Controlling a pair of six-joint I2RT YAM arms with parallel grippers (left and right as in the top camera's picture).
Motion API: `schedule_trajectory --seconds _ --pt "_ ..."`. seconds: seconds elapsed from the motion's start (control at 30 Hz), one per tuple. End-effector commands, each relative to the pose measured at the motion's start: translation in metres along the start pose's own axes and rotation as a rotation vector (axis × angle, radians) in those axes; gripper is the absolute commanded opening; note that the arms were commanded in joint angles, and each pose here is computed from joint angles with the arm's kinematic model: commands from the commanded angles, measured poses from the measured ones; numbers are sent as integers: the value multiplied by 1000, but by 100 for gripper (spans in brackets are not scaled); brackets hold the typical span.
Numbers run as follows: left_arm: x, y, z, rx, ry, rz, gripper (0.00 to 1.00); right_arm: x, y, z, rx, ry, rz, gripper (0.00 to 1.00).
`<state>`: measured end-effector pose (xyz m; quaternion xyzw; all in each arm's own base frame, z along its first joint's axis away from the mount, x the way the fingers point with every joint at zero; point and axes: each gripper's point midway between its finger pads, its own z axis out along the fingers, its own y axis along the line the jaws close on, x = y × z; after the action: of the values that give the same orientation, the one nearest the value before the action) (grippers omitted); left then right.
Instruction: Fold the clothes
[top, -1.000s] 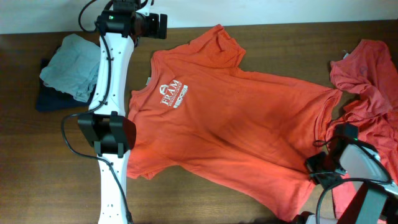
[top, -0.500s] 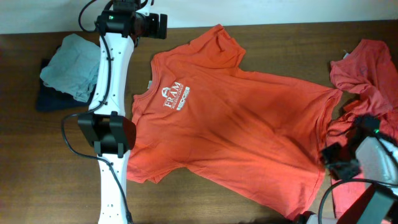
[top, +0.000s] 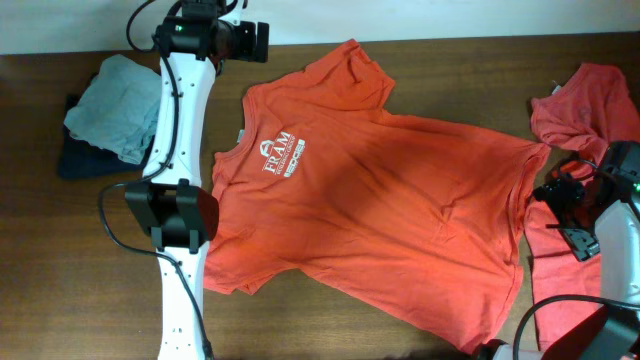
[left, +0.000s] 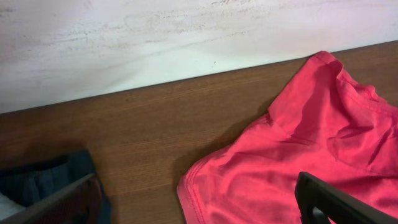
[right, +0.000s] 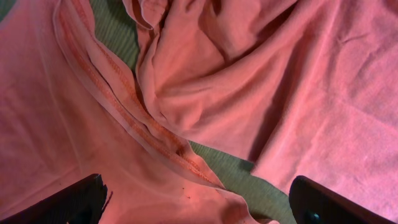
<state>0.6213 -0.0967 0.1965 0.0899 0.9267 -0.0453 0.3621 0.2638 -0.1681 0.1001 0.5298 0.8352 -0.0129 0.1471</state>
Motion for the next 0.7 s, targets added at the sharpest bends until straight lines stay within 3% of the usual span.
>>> schedule_trajectory --seconds 0.0,0.13,0.3,0.43,0.53,0.67 --pt "-6 0 -6 6 -19 -11 99 1 -3 -3 11 12 10 99" --pt "-4 0 -6 6 -13 -12 99 8 -7 -3 30 43 9 99" --pt "34 0 -16 7 151 -23 99 27 7 -5 -73 134 -151 99" --pt "69 9 -39 -16 303 -107 99 35 11 -7 -102 175 -164 100" --pt "89 17 -57 -36 392 -148 99 41 8 -9 -94 199 -162 95" --pt "109 38 -96 -177 487 -183 99 54 0 -17 -72 239 -160 89"
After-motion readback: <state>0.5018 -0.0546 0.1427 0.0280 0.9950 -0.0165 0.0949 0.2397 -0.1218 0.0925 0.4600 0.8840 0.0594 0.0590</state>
